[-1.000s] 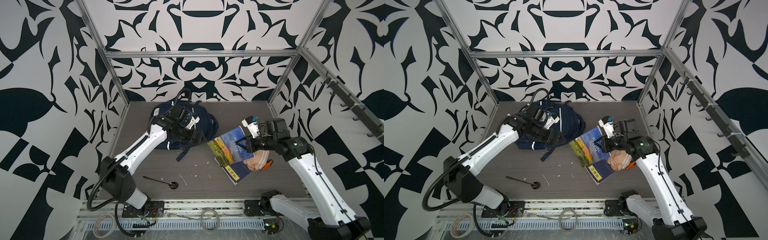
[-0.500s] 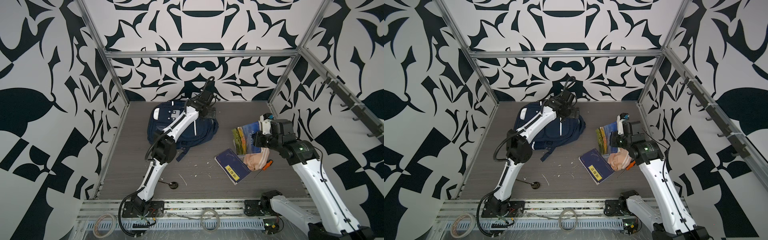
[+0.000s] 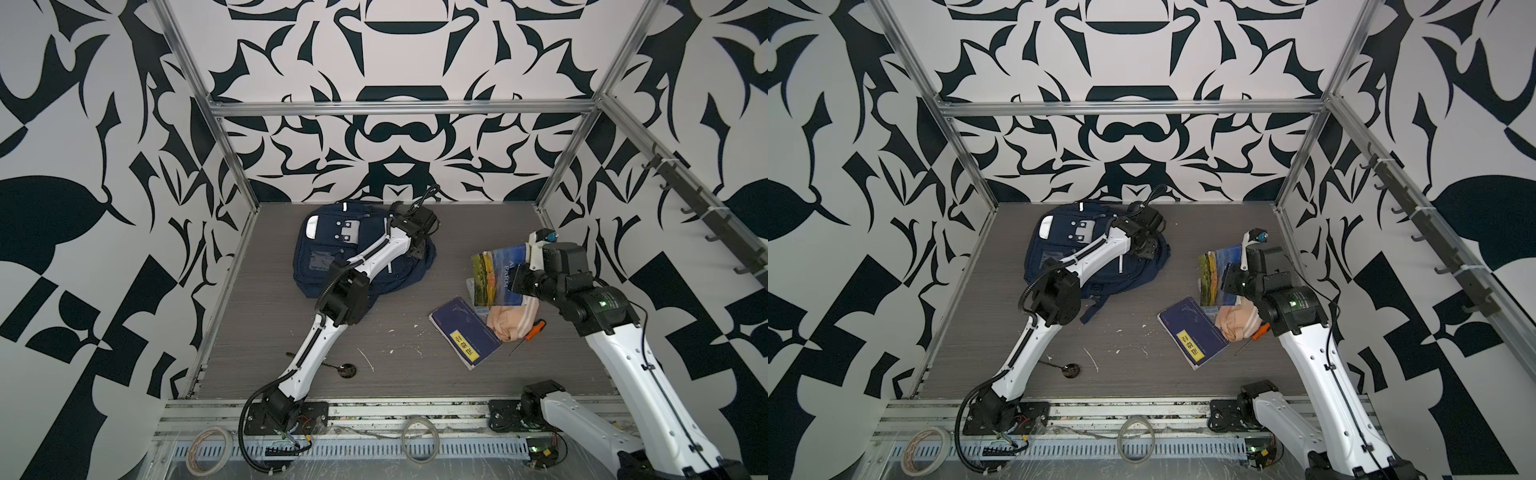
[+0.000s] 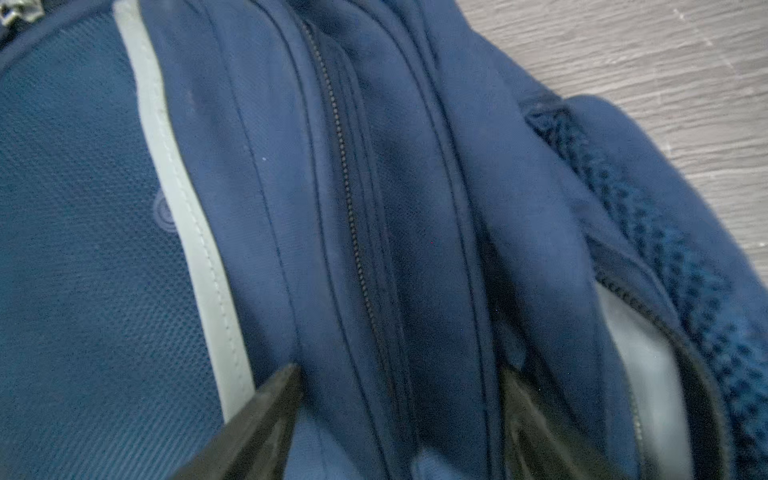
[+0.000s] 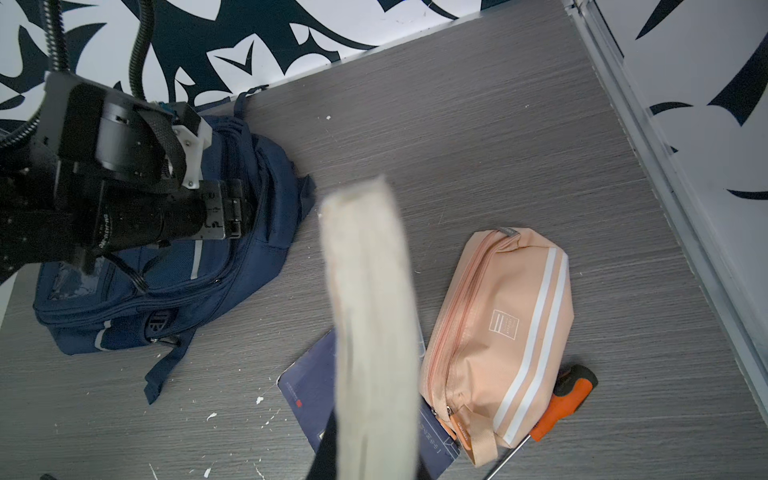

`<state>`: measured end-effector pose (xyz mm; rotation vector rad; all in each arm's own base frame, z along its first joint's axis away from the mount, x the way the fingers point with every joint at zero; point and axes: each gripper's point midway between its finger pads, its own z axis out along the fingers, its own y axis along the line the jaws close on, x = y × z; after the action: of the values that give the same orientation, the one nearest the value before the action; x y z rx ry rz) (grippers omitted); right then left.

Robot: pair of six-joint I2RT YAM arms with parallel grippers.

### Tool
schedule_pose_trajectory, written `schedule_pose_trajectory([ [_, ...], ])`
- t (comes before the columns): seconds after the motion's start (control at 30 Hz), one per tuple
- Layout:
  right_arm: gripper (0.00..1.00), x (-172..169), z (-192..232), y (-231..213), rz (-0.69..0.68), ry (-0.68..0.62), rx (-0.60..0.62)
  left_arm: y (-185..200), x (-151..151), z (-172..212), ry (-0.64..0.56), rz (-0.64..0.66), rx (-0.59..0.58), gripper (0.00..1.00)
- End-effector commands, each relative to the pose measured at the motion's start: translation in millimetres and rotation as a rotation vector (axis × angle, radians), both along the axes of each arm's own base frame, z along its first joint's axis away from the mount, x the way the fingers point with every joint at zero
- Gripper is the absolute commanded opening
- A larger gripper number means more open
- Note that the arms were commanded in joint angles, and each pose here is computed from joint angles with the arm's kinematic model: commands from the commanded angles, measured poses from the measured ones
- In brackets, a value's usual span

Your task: Pack the student bag

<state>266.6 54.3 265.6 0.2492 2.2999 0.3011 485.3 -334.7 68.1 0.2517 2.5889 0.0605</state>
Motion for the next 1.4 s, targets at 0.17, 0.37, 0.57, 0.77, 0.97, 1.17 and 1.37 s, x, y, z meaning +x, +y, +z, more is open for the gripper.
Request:
schedule_pose_trajectory([
  [0.17,0.0,13,40,3,-0.02,-0.141,0.064,36,25,17,0.015,0.046,-0.032,0.57],
  [0.37,0.0,13,53,2,-0.015,-0.158,0.055,38,28,10,0.037,0.03,-0.062,0.24],
  [0.57,0.0,12,62,3,-0.011,-0.181,0.063,31,24,41,0.006,0.001,-0.124,0.0],
  [0.77,0.0,17,74,9,0.006,-0.181,0.091,27,-3,104,-0.04,-0.092,-0.242,0.0],
  [0.97,0.0,33,87,29,0.046,-0.178,0.199,30,-57,170,-0.028,-0.211,-0.415,0.0],
  [1.17,0.0,55,86,45,0.001,-0.155,0.383,35,-102,240,-0.053,-0.31,-0.653,0.0],
  [1.37,0.0,71,70,72,-0.025,-0.105,0.634,28,-132,310,-0.104,-0.439,-0.88,0.0],
])
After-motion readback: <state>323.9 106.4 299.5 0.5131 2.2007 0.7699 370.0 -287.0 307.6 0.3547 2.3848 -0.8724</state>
